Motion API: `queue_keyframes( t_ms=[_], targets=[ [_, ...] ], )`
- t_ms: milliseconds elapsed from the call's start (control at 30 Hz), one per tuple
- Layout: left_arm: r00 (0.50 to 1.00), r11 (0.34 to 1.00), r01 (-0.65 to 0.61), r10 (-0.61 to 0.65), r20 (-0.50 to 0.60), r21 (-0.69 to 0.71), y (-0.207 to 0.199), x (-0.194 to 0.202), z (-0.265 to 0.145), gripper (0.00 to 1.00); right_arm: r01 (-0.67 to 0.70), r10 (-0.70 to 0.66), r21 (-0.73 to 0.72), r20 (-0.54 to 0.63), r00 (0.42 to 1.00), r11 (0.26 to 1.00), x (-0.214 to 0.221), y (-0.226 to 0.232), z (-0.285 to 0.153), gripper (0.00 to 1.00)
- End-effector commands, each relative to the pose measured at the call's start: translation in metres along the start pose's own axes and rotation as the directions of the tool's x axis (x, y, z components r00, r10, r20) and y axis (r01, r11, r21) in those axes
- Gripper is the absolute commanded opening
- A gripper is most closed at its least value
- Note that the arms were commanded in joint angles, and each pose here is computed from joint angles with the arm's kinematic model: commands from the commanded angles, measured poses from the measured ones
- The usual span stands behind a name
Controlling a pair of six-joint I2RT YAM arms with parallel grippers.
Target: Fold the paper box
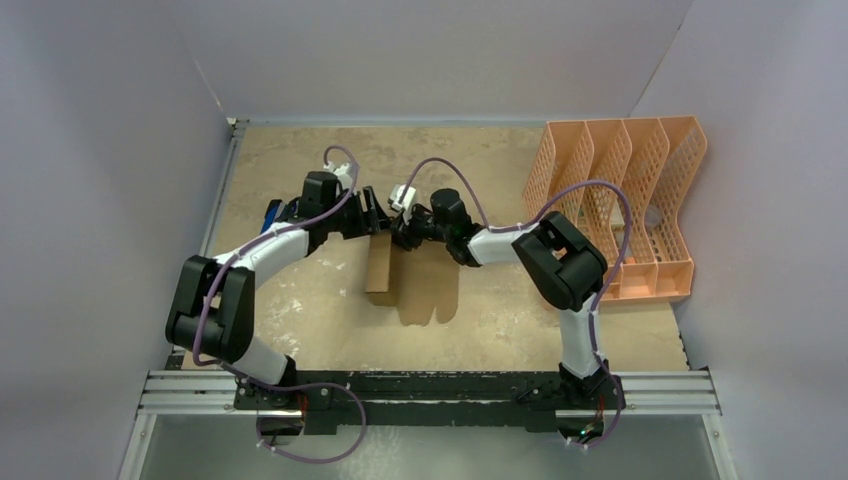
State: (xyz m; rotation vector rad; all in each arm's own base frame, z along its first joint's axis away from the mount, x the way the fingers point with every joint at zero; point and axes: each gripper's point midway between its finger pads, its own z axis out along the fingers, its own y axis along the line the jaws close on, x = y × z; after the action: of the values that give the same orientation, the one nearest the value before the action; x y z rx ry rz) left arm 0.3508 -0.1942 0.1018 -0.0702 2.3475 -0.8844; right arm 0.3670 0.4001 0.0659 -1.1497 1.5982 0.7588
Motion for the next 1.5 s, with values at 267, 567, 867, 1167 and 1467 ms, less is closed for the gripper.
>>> queue_keyframes(
  t_ms=[267,567,867,1167,1467],
  targets=[
    [0.993,0.988,-0.114,0.113,0.012,0.101,-0.027,-0.028,-0.011,0.64,-0.024,0.04,-0.079,0.211,0.977,0.997,-0.058,0.041,0.005,0.39],
    [0.995,0.994,-0.096,0.097,0.001,0.047,-0.013,-0.023,-0.01,0.64,-0.017,0.028,-0.069,0.163,0.986,0.997,-0.043,0.044,0.0,0.3],
    [0.999,0.998,-0.048,0.048,-0.02,0.028,-0.004,-0.021,-0.006,0.64,-0.019,0.018,0.004,0.098,0.995,1.0,-0.027,0.04,-0.007,0.16],
    [0.998,0.997,0.031,-0.028,-0.049,0.075,-0.007,-0.01,0.003,0.64,-0.035,0.024,0.171,0.068,0.997,0.985,-0.023,0.031,-0.009,0.08],
    [0.991,0.979,0.127,-0.118,-0.064,0.162,-0.019,0.001,0.002,0.64,-0.148,0.142,0.338,0.043,0.989,0.929,-0.013,0.011,-0.009,0.04]
  ],
)
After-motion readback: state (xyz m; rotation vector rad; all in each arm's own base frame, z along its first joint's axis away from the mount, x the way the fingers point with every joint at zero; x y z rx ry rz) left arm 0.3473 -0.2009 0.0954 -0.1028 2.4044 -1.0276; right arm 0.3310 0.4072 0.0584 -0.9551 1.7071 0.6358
